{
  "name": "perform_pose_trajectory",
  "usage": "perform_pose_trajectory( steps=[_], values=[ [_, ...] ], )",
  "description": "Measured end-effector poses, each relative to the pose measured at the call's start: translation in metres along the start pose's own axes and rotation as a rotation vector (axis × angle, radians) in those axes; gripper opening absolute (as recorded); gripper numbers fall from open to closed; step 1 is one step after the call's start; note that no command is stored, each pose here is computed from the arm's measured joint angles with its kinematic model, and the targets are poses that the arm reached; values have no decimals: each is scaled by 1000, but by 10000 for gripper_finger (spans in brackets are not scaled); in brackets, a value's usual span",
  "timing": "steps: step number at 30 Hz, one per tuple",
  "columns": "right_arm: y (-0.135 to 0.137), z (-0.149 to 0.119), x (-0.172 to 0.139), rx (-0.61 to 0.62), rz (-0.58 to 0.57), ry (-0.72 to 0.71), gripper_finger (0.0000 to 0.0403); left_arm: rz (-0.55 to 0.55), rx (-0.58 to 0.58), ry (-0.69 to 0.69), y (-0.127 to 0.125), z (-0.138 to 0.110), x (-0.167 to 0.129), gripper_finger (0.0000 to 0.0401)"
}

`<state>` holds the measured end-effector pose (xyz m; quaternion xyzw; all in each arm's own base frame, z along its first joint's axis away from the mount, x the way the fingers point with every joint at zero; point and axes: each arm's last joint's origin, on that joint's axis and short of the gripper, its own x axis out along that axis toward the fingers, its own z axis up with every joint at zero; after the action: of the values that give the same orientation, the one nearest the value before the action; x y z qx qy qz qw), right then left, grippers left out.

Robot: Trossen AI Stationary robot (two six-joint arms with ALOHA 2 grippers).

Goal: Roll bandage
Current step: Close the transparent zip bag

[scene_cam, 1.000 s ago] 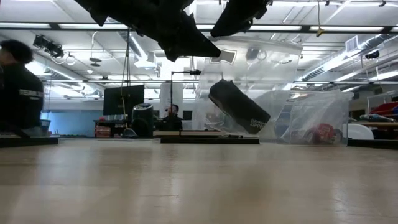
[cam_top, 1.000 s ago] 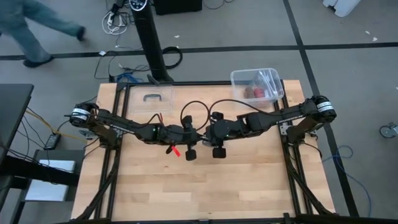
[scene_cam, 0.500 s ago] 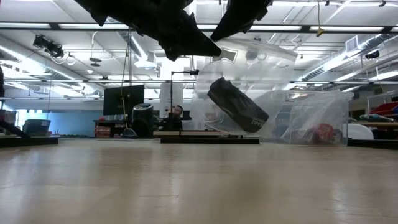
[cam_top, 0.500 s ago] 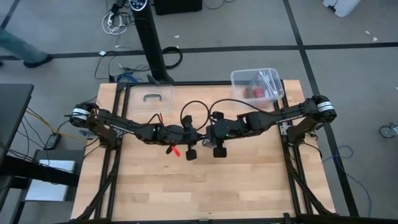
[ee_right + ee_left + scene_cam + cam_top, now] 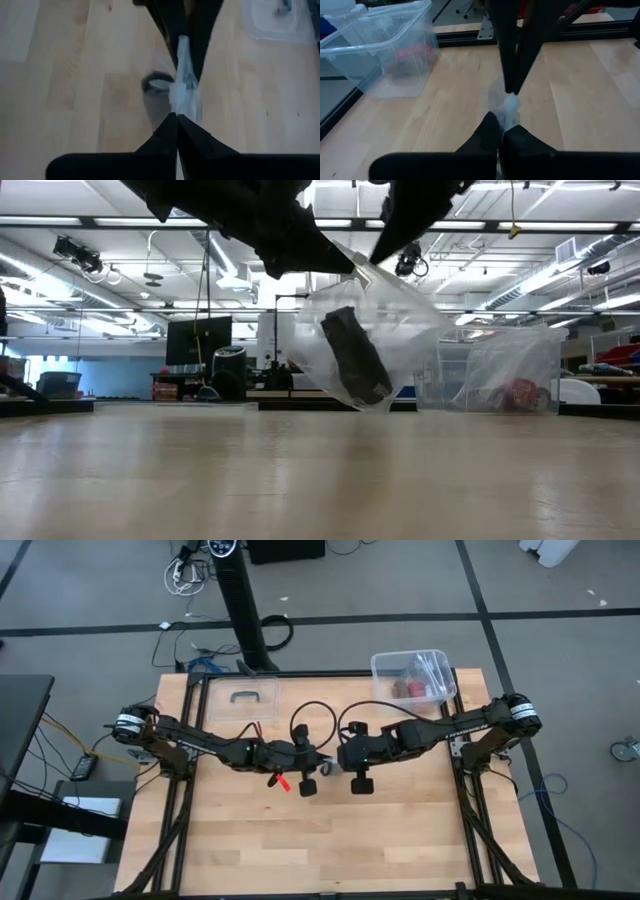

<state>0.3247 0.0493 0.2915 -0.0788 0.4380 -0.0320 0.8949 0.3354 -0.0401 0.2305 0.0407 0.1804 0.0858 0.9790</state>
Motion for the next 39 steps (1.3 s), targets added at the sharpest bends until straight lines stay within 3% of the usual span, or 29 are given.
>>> perform_pose_trajectory(
  steps=[8,18,22,39],
  values=[
    [-3,2,-11,9,-11,56,5,-3,-1,-2,0,0,0,3],
    [9,17,-23,4,-42,-50,100,-2,-27,-4,0,0,0,3],
    [5,18,-20,7,-53,-50,120,-2,-35,-14,0,1,0,3],
    [-3,19,-18,31,-6,-56,107,-2,-47,-56,0,6,0,3]
  ],
)
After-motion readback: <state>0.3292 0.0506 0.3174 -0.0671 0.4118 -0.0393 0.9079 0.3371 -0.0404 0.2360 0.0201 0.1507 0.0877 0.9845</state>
